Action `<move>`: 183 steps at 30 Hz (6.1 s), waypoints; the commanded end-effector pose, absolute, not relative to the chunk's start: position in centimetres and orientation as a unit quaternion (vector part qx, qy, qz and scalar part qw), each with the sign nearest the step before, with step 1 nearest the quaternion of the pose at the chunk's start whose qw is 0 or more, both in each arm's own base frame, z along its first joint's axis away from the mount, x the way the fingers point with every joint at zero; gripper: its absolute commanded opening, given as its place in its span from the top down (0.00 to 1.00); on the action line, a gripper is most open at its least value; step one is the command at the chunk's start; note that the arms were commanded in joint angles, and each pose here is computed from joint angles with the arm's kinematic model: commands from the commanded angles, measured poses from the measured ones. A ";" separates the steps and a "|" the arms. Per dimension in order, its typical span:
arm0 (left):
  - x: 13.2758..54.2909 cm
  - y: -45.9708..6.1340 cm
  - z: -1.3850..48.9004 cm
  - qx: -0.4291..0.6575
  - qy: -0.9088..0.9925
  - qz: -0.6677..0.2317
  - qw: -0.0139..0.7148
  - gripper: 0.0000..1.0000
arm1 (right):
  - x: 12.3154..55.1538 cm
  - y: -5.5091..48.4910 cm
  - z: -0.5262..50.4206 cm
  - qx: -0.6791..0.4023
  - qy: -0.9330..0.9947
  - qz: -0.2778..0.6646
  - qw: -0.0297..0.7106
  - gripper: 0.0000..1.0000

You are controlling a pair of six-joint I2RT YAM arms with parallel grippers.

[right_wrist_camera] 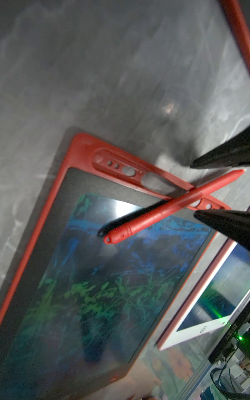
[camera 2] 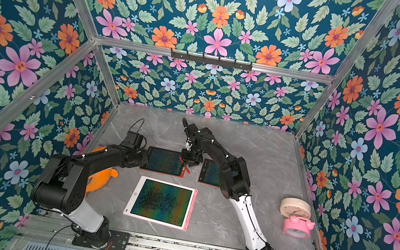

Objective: Place the stylus back onto the writing tablet
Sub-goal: Adjust the writing tablet at the center of the board, then place the stylus on the writing tablet.

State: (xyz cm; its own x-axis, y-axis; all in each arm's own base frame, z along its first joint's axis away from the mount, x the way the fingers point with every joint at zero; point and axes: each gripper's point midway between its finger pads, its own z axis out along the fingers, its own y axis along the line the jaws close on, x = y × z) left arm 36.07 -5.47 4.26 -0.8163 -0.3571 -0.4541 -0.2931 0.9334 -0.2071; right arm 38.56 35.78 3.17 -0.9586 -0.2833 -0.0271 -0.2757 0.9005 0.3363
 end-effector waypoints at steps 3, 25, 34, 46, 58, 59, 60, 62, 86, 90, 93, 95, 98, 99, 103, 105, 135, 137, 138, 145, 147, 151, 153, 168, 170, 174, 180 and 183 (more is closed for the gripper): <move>36.1 -4.1 4.2 -0.190 0.947 -0.064 0.252 0.92 | 37.9 35.6 2.7 0.150 -0.975 -0.162 0.028 0.68; 35.5 -6.0 0.5 -0.169 0.958 -0.106 0.207 0.86 | 37.5 35.3 2.3 0.109 -0.979 -0.166 0.036 0.88; 33.8 -6.2 0.2 -0.172 0.957 -0.118 0.200 0.87 | 39.1 33.8 5.3 0.048 -0.978 -0.204 -0.004 0.99; 33.3 -6.2 2.2 -0.169 0.954 -0.122 0.216 0.86 | 40.3 34.2 6.8 0.027 -0.967 -0.252 -0.021 1.00; 35.5 -5.6 5.0 -0.154 0.952 -0.098 0.244 0.76 | 41.2 34.6 4.9 0.057 -0.971 -0.231 -0.003 1.00; 35.6 -5.7 4.8 -0.155 0.952 -0.100 0.243 0.77 | 41.2 34.5 4.8 0.058 -0.972 -0.230 -0.003 1.00; 35.6 -5.8 4.7 -0.155 0.953 -0.102 0.241 0.77 | 41.2 34.5 4.8 0.060 -0.972 -0.229 -0.004 1.00; 35.7 -5.9 4.4 -0.156 0.953 -0.105 0.239 0.77 | 41.2 34.5 4.6 0.065 -0.972 -0.227 -0.004 1.00; 36.6 -6.8 3.5 -0.152 0.955 -0.122 0.225 0.84 | 40.8 35.0 3.0 0.078 -0.972 -0.223 0.004 1.00; 36.5 -6.8 3.3 -0.151 0.956 -0.122 0.221 0.84 | 40.8 35.1 2.8 0.079 -0.972 -0.223 0.004 1.00; 36.5 -6.7 3.2 -0.150 0.956 -0.120 0.221 0.84 | 41.0 34.9 2.9 0.078 -0.972 -0.220 0.002 1.00; 36.4 -6.7 3.1 -0.149 0.957 -0.119 0.219 0.84 | 41.0 34.9 2.8 0.079 -0.973 -0.218 0.002 1.00; 36.5 -6.7 3.2 -0.149 0.956 -0.120 0.221 0.84 | 40.9 34.8 2.9 0.079 -0.974 -0.215 0.002 0.92; 36.5 -6.7 3.3 -0.149 0.956 -0.120 0.221 0.84 | 40.9 34.7 2.8 0.079 -0.974 -0.213 0.002 0.89; 36.5 -6.7 3.3 -0.149 0.956 -0.118 0.221 0.85 | 40.9 34.7 3.4 0.079 -0.973 -0.215 -0.002 0.83; 36.4 -6.6 3.4 -0.149 0.957 -0.114 0.221 0.85 | 40.9 34.7 3.7 0.080 -0.973 -0.216 -0.004 0.82; 35.9 -7.8 2.8 -0.125 0.963 -0.126 0.204 0.96 | 42.1 34.9 3.6 0.098 -0.976 -0.195 -0.007 0.89; 36.0 -7.9 2.8 -0.124 0.963 -0.126 0.204 0.96 | 42.0 34.8 3.2 0.101 -0.977 -0.188 -0.004 0.90; 36.0 -7.9 2.8 -0.124 0.963 -0.125 0.204 0.96 | 42.0 34.6 3.0 0.103 -0.978 -0.179 -0.005 0.90; 36.2 -8.0 2.7 -0.123 0.963 -0.126 0.202 0.96 | 41.2 34.0 1.2 0.136 -0.985 -0.108 0.000 0.92; 36.2 -8.1 2.6 -0.122 0.964 -0.125 0.202 0.96 | 41.0 33.7 0.6 0.138 -0.986 -0.093 0.003 0.92; 36.3 -8.1 2.7 -0.122 0.963 -0.126 0.203 0.96 | 40.8 32.4 -0.5 0.137 -0.989 -0.048 0.007 0.94; 36.3 -8.2 2.6 -0.121 0.964 -0.125 0.202 0.96 | 40.6 31.4 -1.1 0.136 -0.990 -0.018 0.010 0.95; 36.2 -8.0 1.3 -0.123 0.966 -0.119 0.194 0.97 | 39.5 28.9 -3.3 0.162 -0.982 0.089 0.022 0.99; 36.2 -8.0 1.1 -0.123 0.967 -0.118 0.192 0.97 | 39.4 28.8 -3.5 0.166 -0.981 0.094 0.022 0.99; 36.3 -8.0 1.0 -0.125 0.966 -0.119 0.193 0.97 | 39.7 29.1 -3.2 0.167 -0.982 0.089 0.016 1.00; 36.4 -8.0 1.1 -0.125 0.966 -0.116 0.193 0.97 | 41.2 32.1 1.3 0.145 -0.989 -0.010 -0.041 1.00; 36.5 -7.9 1.4 -0.124 0.966 -0.114 0.197 0.97 | 42.3 32.5 4.9 0.129 -0.987 -0.051 -0.078 0.99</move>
State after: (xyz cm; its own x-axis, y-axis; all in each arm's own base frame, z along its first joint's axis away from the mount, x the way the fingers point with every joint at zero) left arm 38.41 -8.74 2.69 -0.8610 -0.2891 -0.4185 -0.1556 0.9331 -0.3243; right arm 41.82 32.91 3.00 -0.9496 -0.2831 -0.1349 -0.2928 0.9544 0.0581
